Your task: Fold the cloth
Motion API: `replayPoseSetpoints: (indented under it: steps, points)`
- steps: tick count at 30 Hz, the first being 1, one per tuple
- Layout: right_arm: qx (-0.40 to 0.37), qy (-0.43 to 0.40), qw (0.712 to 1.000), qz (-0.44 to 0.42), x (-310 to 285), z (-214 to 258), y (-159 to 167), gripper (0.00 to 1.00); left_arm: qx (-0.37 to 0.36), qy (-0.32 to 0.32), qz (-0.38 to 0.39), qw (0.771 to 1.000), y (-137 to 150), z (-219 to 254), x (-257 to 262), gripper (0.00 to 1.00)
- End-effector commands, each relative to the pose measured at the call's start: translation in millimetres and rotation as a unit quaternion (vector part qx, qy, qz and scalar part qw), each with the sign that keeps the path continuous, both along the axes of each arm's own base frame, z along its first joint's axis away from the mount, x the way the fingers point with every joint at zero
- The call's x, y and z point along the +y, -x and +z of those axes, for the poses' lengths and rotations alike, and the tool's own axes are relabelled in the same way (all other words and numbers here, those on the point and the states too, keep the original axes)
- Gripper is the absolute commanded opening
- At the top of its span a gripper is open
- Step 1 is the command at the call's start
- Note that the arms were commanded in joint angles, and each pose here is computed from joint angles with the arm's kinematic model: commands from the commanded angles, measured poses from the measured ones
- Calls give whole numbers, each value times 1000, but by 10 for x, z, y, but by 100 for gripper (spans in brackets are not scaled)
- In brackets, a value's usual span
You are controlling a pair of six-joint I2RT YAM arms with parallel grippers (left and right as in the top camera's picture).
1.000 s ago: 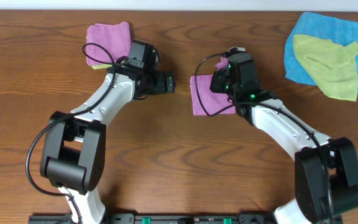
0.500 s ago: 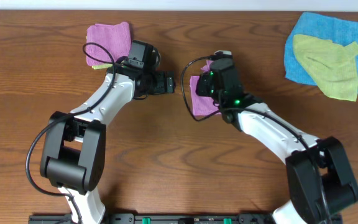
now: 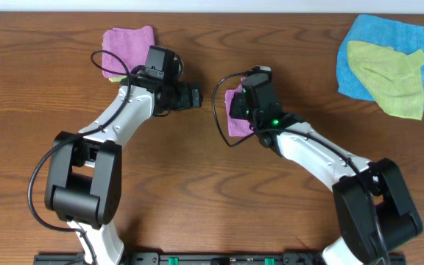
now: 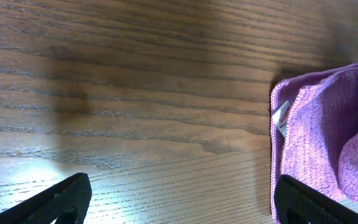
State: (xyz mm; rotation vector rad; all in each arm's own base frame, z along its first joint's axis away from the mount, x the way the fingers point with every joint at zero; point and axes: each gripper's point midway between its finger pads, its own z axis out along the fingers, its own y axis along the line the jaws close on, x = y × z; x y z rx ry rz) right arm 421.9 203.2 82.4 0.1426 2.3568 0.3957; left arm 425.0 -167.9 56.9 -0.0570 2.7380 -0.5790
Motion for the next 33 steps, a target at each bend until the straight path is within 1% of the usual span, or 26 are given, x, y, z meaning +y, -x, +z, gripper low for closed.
replayPoseSetpoints:
  steps: [1,9,10,11,12,13,14,23,27,33]
  points:
    - [-5,-9,1000,-1,119,39,-4,1,-23,7,-10,1000,-49,188,-13,95]
    - [-7,-13,1000,6,176,54,9,2,-23,7,-10,1000,-49,188,-13,95]
    - [-6,-12,1000,6,175,49,13,11,-23,7,-10,1000,-49,188,-13,95]
    - [-6,-12,1000,6,176,48,14,45,-23,7,-10,1000,-49,188,-13,95]
    - [-6,-13,1000,7,176,48,14,73,-23,7,-10,1000,-49,188,-13,95]
    - [-6,-13,1000,7,176,48,14,96,-23,7,-10,1000,-49,188,-13,95]
    - [-6,-14,1000,8,181,49,16,99,-23,7,-10,1000,-49,188,-13,95]
    - [-16,-46,998,27,308,139,-12,99,-23,6,-10,1000,-50,188,-12,95]
    - [0,-26,999,29,193,54,8,99,-23,6,-10,1000,-48,187,-12,95]
    - [44,16,989,143,12,-57,118,99,-19,6,-10,1000,-33,179,-8,95]
